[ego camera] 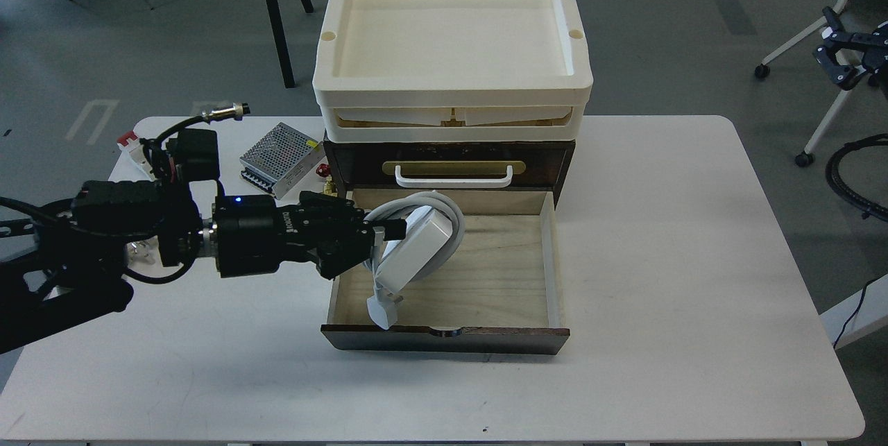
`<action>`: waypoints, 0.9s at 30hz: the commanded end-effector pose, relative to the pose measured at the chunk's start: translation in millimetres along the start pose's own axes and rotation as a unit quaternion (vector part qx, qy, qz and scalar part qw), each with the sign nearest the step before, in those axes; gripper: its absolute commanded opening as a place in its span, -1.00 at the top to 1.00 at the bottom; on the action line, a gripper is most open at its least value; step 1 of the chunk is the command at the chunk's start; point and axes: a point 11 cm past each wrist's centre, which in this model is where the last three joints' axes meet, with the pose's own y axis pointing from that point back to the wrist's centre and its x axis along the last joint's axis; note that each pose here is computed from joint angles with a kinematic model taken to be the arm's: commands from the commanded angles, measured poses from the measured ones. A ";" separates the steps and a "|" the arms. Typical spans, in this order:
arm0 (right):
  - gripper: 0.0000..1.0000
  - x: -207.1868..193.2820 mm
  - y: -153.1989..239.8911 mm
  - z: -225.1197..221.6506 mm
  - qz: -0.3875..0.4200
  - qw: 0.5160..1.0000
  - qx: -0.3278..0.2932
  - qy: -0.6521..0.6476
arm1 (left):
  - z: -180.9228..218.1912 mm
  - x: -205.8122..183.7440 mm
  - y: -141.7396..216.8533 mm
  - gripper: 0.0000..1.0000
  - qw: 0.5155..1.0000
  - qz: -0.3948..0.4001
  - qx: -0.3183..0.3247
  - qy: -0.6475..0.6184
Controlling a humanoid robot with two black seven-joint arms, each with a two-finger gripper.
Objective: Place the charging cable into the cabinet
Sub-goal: 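Carry the adapter with the left gripper over the open drawer, then lower the adapter into the drawer, open the left gripper, withdraw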
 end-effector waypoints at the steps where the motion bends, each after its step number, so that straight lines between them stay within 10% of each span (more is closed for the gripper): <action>1: -1.00 0.1 0.1 -0.3 0.000 1.000 0.000 0.000 | -26.0 -14.9 -24.8 1.00 1.000 -0.005 0.019 0.023; 14: -1.00 3.1 2.8 3.1 0.004 1.000 -0.003 -0.001 | -86.7 -43.2 -31.8 0.88 0.993 -0.019 0.104 0.055; 22: -1.00 3.4 2.9 2.1 0.004 1.000 -0.002 0.000 | -71.6 -37.6 -42.8 -0.52 0.993 0.003 0.076 0.086; 27: -1.00 3.8 3.3 2.3 0.005 1.000 -0.002 0.000 | -61.8 -24.3 -43.7 -0.83 0.992 0.030 0.058 0.111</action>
